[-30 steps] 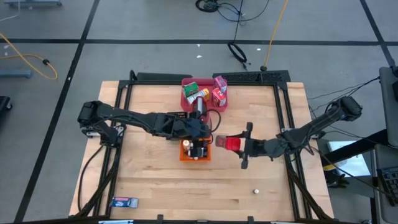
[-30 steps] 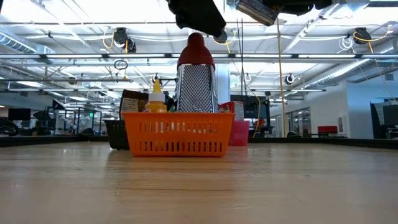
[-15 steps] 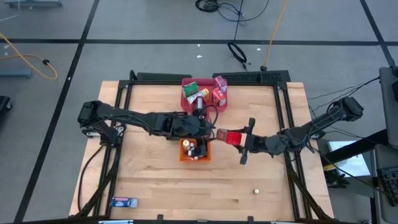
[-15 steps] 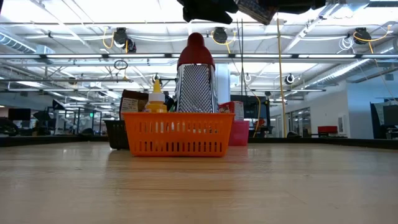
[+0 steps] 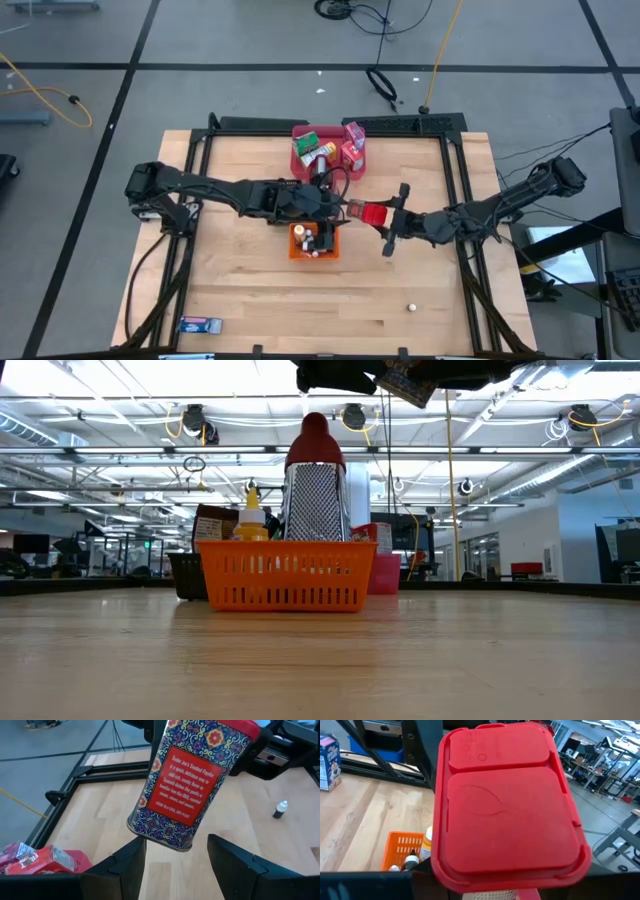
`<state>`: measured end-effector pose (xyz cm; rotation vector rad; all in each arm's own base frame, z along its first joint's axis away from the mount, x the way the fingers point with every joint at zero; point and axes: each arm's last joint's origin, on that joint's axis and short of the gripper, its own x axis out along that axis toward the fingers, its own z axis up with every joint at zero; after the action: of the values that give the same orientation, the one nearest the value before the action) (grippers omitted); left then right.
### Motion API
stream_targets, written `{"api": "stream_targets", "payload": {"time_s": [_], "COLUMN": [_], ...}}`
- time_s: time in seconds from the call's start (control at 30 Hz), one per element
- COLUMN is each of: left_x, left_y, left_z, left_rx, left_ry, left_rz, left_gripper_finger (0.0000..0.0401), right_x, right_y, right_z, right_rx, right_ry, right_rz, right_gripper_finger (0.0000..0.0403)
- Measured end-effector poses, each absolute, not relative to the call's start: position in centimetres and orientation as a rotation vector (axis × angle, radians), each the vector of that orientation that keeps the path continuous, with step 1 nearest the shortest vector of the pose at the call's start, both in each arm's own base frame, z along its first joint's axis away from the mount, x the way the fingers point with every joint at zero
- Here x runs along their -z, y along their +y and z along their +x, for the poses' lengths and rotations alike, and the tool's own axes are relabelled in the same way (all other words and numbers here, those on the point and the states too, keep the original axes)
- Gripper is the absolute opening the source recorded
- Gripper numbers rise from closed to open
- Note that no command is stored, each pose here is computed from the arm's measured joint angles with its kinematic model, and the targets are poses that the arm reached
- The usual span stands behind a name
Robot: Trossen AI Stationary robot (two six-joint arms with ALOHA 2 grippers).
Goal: Pick & Place Kitchen Items
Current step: Put the red seasoning can into the black bin
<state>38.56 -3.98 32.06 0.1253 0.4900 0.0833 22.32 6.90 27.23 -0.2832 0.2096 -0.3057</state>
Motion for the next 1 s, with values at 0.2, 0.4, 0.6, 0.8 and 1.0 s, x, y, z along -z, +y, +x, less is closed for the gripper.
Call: {"api": "stream_targets", "payload": {"time_s": [0.2,0.4,0.6,0.8,1.0], "left_x": [-32.08,-32.07,-32.15,-32.24,-32.27], "left_y": [-4.02,-4.0,-4.0,-4.35,-4.39], "left_z": [38.58,38.58,38.62,38.63,38.64], "left_rx": [-0.075,-0.078,-0.075,-0.062,-0.054], "left_ry": [0.487,0.486,0.479,0.468,0.465], "left_rz": [0.17,0.182,0.207,0.253,0.284], "left_gripper_finger": [0.0212,0.0212,0.0212,0.0212,0.0212], "right_x": [-27.27,-27.25,-27.24,-27.22,-27.17], "right_y": [7.02,7.13,7.07,7.04,7.1], "right_z": [22.36,22.39,22.41,22.44,22.44], "right_rx": [0.246,0.213,0.216,0.203,0.178], "right_ry": [0.202,0.198,0.199,0.198,0.2], "right_rz": [-0.264,-0.233,-0.238,-0.211,-0.206], "right_gripper_finger": [0.0173,0.017,0.017,0.017,0.017]}}
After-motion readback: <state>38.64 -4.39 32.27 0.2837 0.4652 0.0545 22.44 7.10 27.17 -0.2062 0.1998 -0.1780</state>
